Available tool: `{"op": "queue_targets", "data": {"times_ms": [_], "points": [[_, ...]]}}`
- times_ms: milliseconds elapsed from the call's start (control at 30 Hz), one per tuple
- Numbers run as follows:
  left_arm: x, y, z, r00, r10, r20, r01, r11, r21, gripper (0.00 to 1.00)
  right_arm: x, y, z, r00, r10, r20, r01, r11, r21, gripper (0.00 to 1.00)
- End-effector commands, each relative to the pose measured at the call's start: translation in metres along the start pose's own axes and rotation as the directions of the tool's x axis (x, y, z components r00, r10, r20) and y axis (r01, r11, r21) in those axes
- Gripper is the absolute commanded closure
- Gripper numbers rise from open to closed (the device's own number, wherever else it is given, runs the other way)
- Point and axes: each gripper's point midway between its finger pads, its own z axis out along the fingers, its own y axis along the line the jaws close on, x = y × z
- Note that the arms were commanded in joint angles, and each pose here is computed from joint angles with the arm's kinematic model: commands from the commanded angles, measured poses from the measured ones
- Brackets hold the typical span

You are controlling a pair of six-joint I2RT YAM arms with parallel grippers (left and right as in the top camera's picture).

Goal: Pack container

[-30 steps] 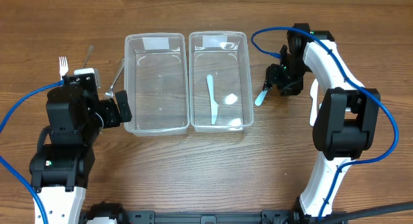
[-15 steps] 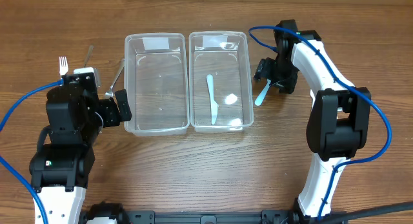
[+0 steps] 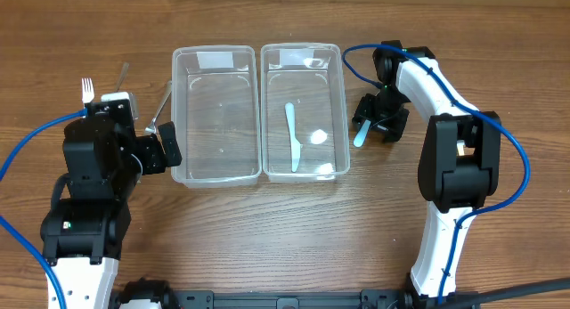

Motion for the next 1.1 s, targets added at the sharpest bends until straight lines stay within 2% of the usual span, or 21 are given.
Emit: {"op": "queue_targets", "data": {"times_ms": [0, 100, 200, 300, 367, 500, 700, 767, 867, 1000, 1067], "points": [[-0.013, -0.002, -0.006, 0.999, -0.001, 0.034, 0.0, 1.0, 0.01, 0.0, 0.006, 0.006, 0.0, 1.0, -0.005, -0.019, 0.005, 1.0, -0.013, 0.3], [-0.013, -0.002, -0.006, 0.999, -0.001, 0.034, 0.0, 1.0, 0.01, 0.0, 0.018, 0.006, 0.011, 0.999, -0.019, -0.05, 0.02, 1.0, 0.006, 0.31], [-0.013, -0.002, -0.006, 0.999, -0.001, 0.034, 0.0, 1.0, 0.01, 0.0, 0.028, 0.007, 0.023, 0.997, -0.035, -0.068, 0.036, 0.999, 0.015, 0.39], [-0.012, -0.002, -0.006, 0.999, -0.001, 0.033, 0.0, 1.0, 0.01, 0.0, 0.027, 0.011, 0.026, 0.997, -0.053, -0.055, 0.053, 0.999, 0.008, 0.4], [-0.012, -0.002, -0.006, 0.999, -0.001, 0.032, 0.0, 1.0, 0.01, 0.0, 0.025, 0.013, 0.026, 0.997, -0.054, -0.046, 0.054, 0.999, 0.003, 0.58], [-0.012, -0.002, -0.006, 0.999, -0.001, 0.033, 0.0, 1.0, 0.01, 0.0, 0.024, 0.014, 0.026, 0.997, -0.059, -0.039, 0.059, 0.998, -0.002, 0.7], [-0.013, -0.002, -0.006, 0.999, -0.001, 0.035, 0.0, 1.0, 0.01, 0.0, 0.022, 0.016, 0.026, 0.997, -0.075, -0.035, 0.074, 0.997, -0.012, 0.72], [-0.013, -0.002, -0.006, 0.999, -0.001, 0.037, 0.0, 1.0, 0.01, 0.0, 0.022, 0.016, 0.026, 0.996, -0.078, -0.035, 0.078, 0.997, -0.012, 0.79], [-0.013, -0.002, -0.006, 0.999, -0.001, 0.036, 0.0, 1.0, 0.01, 0.0, 0.022, 0.016, 0.026, 0.996, -0.079, -0.032, 0.079, 0.997, -0.013, 0.8], [-0.013, -0.002, -0.006, 0.999, -0.001, 0.036, 0.0, 1.0, 0.01, 0.0, 0.02, 0.017, 0.026, 0.996, -0.083, -0.026, 0.082, 0.996, -0.016, 0.93], [-0.013, -0.002, -0.006, 0.999, 0.0, 0.036, 0.0, 1.0, 0.01, 0.0, 0.019, 0.018, 0.026, 0.996, -0.083, -0.022, 0.082, 0.996, -0.017, 0.96]]}}
